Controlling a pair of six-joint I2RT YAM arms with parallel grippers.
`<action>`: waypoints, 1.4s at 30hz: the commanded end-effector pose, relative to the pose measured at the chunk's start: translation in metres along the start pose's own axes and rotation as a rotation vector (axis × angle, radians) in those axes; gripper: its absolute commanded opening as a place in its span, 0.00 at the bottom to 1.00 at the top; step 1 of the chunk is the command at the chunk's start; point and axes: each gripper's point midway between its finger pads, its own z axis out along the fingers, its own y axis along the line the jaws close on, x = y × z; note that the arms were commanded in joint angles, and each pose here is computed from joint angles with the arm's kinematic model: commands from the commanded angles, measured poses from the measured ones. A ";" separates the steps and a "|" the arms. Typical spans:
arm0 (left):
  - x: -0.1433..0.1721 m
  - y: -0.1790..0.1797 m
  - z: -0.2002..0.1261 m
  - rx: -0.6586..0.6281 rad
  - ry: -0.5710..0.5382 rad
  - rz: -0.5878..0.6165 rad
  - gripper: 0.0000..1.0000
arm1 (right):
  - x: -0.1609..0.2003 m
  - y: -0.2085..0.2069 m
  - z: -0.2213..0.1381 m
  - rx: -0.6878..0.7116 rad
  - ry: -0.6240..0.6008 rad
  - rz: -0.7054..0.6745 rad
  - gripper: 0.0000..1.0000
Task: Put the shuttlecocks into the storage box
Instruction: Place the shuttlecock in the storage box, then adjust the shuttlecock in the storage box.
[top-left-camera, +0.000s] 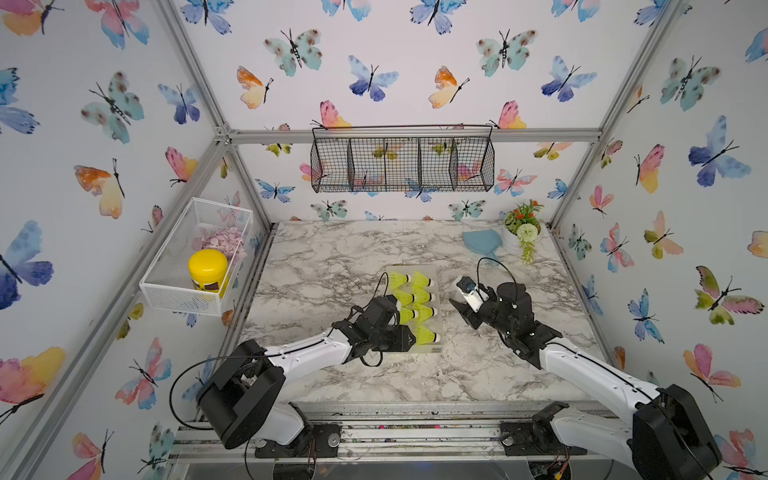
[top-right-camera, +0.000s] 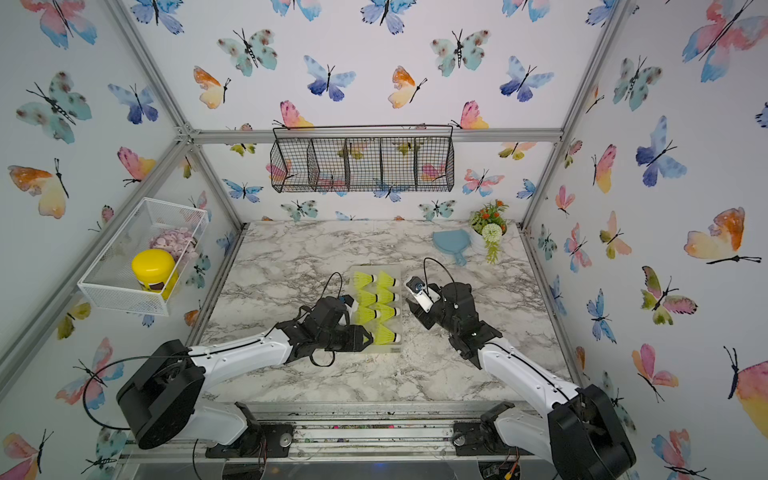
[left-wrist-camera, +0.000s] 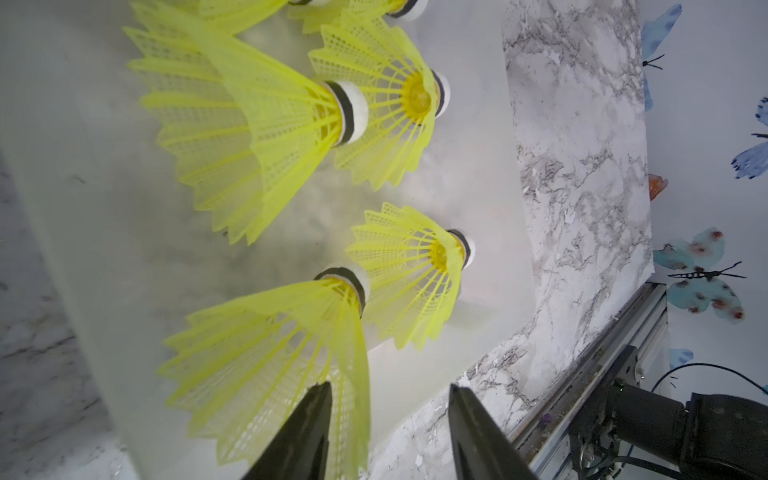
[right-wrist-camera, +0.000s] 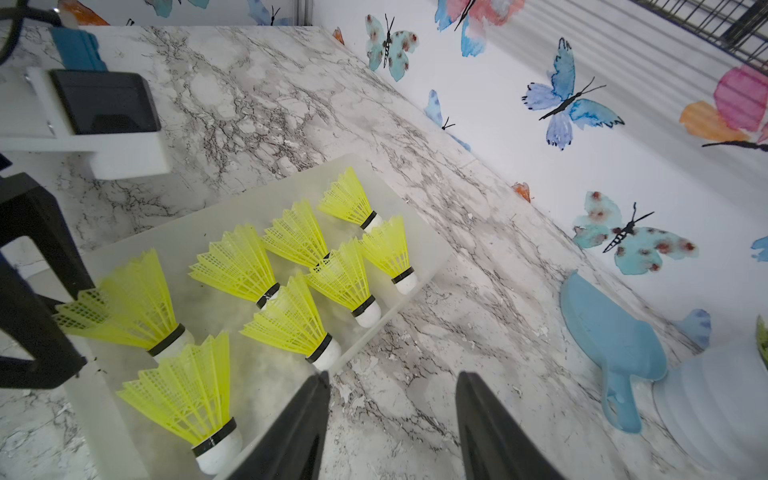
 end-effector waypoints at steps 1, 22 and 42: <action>0.012 0.015 0.005 -0.044 0.040 -0.011 0.52 | 0.005 0.006 0.001 -0.020 0.019 0.010 0.55; -0.003 0.010 -0.015 -0.085 -0.010 0.045 0.69 | 0.002 0.004 -0.001 -0.016 0.013 0.003 0.56; -0.016 0.009 -0.006 -0.109 -0.028 0.081 0.27 | 0.002 0.004 -0.004 -0.013 0.011 0.004 0.56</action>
